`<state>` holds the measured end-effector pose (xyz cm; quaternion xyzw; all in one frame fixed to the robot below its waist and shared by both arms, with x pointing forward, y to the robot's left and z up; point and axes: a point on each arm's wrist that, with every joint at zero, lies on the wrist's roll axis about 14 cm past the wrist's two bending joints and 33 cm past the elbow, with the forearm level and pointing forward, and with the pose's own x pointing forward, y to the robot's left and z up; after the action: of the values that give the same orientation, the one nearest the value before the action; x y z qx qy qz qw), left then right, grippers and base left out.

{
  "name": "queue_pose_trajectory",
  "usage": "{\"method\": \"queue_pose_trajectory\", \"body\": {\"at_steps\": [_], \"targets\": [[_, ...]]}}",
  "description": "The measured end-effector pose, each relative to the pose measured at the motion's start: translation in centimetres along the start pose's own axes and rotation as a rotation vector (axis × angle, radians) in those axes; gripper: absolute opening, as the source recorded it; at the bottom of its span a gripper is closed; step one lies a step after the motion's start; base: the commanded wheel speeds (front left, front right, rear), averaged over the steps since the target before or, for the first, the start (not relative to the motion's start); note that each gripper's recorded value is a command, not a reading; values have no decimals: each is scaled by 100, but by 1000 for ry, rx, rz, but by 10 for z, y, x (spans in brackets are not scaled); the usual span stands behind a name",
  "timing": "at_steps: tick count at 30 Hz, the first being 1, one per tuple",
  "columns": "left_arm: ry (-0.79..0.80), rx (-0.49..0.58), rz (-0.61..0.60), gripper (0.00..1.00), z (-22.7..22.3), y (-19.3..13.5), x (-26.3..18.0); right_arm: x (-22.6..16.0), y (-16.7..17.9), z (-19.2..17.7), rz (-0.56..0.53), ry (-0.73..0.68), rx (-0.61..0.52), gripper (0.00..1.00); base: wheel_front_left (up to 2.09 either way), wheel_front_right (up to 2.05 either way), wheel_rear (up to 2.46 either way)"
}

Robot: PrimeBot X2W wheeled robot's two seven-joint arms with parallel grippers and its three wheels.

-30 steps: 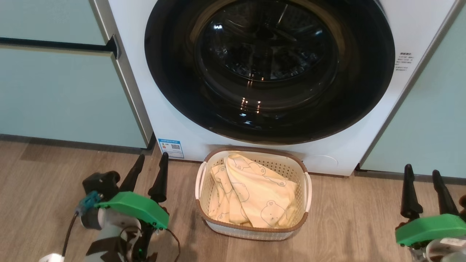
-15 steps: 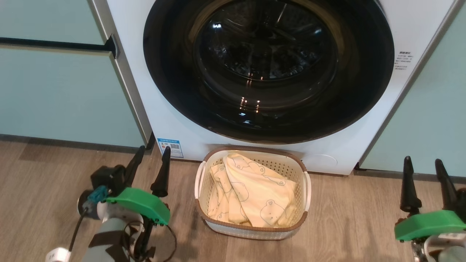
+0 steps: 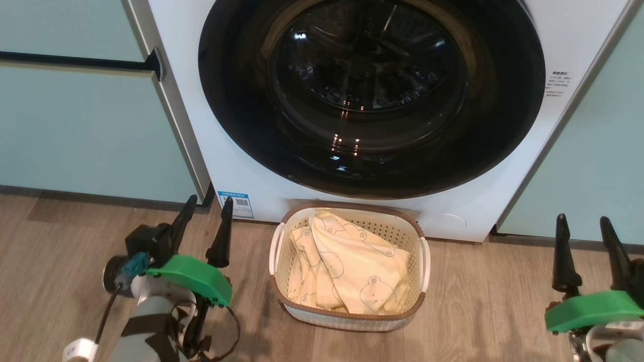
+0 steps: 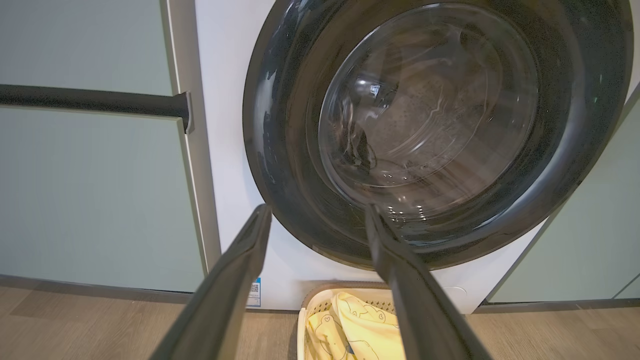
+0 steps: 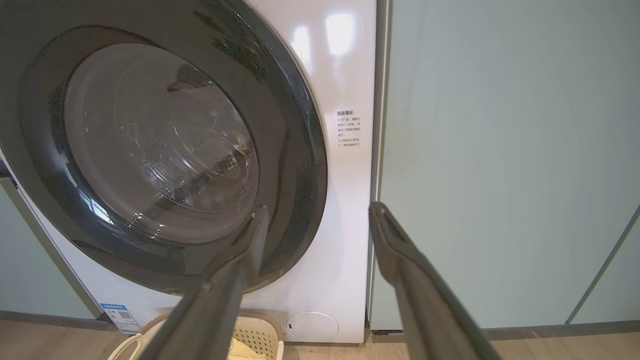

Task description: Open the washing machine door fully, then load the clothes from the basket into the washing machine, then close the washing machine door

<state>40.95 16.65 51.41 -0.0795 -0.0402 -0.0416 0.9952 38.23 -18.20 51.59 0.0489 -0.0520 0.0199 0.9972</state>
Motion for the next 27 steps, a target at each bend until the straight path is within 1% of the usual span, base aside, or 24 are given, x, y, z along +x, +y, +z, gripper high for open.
{"method": "queue_pose_trajectory", "body": {"at_steps": [4, 16, 21, 27], "targets": [[8, -11, 5, 100, -3, 1, 0, -1, -1, -1, -7, 2, 18, 100, 0, 0, 0], [21, -12, 9, 100, -7, 2, -1, -1, -2, -4, -8, 13, 20, 100, -1, 2, -2], [24, -13, 10, 100, -8, 2, -1, -1, -1, -5, -8, 14, 28, 100, -6, 72, -66], [28, -7, 6, 100, -9, 2, -1, -1, 0, -7, -4, 19, 28, 100, 31, 108, -139]]}}
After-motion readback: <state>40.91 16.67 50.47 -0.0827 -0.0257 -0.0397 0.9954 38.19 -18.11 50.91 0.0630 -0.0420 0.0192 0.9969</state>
